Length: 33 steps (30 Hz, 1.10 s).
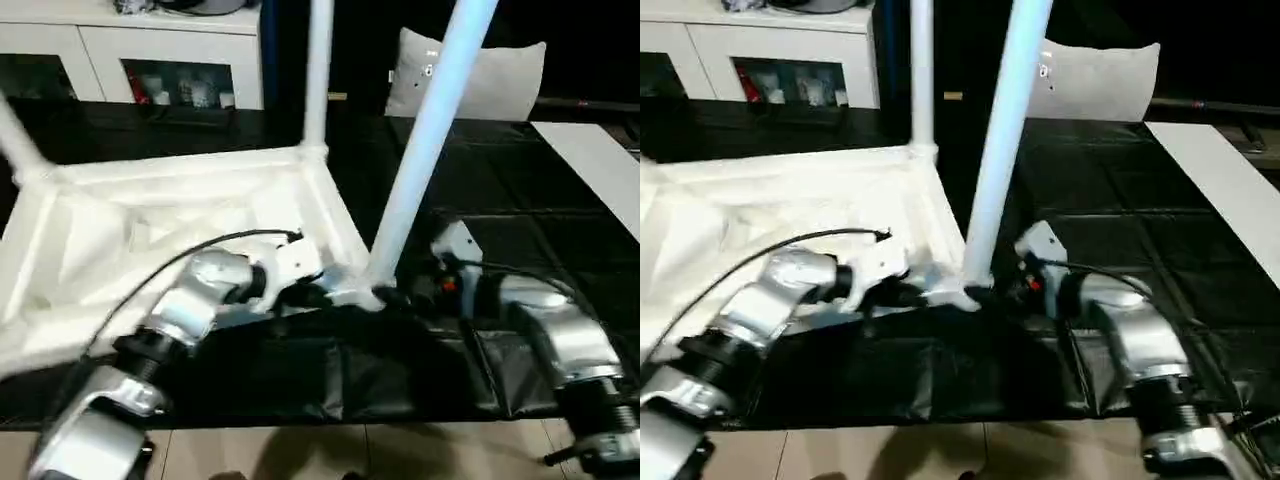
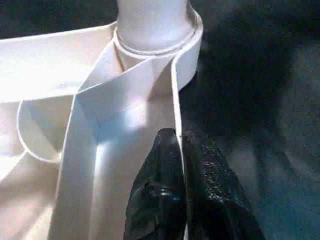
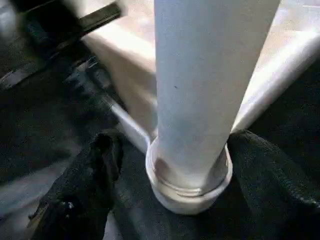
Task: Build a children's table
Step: Rotate leg to tighten
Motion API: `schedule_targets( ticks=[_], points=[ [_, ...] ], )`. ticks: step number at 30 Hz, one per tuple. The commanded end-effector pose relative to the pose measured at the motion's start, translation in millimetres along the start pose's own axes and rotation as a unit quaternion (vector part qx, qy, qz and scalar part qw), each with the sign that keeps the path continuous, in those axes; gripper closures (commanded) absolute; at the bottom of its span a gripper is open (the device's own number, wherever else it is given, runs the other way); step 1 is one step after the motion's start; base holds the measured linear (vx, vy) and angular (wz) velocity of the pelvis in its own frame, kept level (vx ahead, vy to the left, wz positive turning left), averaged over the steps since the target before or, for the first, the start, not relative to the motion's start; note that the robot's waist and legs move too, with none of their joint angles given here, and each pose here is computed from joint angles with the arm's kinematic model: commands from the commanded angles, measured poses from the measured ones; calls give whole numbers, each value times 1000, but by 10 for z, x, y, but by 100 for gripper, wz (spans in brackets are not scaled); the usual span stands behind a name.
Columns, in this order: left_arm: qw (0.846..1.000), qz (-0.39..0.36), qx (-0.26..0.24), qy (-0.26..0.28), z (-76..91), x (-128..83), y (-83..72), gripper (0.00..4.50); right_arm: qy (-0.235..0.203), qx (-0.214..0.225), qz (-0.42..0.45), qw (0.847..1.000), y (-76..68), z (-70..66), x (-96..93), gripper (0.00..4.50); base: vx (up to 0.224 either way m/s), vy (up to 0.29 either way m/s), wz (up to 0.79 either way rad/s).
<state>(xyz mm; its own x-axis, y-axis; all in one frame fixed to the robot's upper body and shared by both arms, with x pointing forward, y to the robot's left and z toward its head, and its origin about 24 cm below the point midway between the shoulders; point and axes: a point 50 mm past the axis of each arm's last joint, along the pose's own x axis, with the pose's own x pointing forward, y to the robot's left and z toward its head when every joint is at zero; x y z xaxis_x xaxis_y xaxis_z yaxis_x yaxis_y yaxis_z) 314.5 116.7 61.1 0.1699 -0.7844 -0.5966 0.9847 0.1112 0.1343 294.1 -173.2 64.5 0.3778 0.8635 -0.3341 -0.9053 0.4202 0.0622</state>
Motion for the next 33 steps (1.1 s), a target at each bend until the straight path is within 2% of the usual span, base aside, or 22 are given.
schedule_targets(
  ticks=[1, 4, 5, 8, 12, 14, 15, 23, 27, 28, 29, 31, 33],
  points=[
    [997, -63, 42, -5, 72, 59, -95, 450, -2, -13, 40, 999, 34, 31, -18, 115, 0, 0, 0],
    [993, -99, 59, 7, 53, 18, -132, 450, 7, -15, 83, 996, 63, 18, -51, 126, 0, 0, 0],
    [992, -112, 64, 14, 41, 3, -143, 450, 10, -15, 97, 995, 75, 16, -56, 153, 0, 0, 0],
    [986, -146, 80, 21, 22, -29, -179, 450, 17, -17, 132, 991, 108, 7, -56, 174, 0, 0, 0],
    [984, -154, 85, 18, 34, -32, -187, 450, 18, -19, 163, 986, 164, -2, -38, 219, 0, 0, 0],
    [984, -158, 87, 16, 49, -30, -190, 450, 17, -15, 173, 985, 191, -8, -16, 219, 0, 0, 0],
    [983, -158, 88, 16, 50, -30, -190, 450, 16, -15, 173, 985, 191, -9, -14, 242, 0, 0, 0],
    [982, -164, 90, 14, 52, -29, -188, 450, 12, -10, 179, 984, 199, -18, 19, 259, 0, 0, 0],
    [988, -144, 46, -14, 79, 6, -188, 450, -36, 19, 155, 987, 245, 59, 77, 259, 0, 0, 0],
    [988, -144, 46, -14, 79, 6, -188, 450, -36, 19, 155, 987, 245, 59, 77, 259, 0, 0, 0],
    [992, -121, 21, -25, 100, 37, -172, 450, -38, 36, 113, 992, 243, 59, 146, 259, 0, 0, 0],
    [994, -103, 7, -32, 120, 63, -156, 450, -36, 41, 78, 995, 228, 57, 204, 259, 0, 0, 0],
    [996, -65, -21, -51, 174, 126, -120, 450, -33, 61, 4, 998, 174, 56, 327, 259, 0, 0, 0]
  ],
)
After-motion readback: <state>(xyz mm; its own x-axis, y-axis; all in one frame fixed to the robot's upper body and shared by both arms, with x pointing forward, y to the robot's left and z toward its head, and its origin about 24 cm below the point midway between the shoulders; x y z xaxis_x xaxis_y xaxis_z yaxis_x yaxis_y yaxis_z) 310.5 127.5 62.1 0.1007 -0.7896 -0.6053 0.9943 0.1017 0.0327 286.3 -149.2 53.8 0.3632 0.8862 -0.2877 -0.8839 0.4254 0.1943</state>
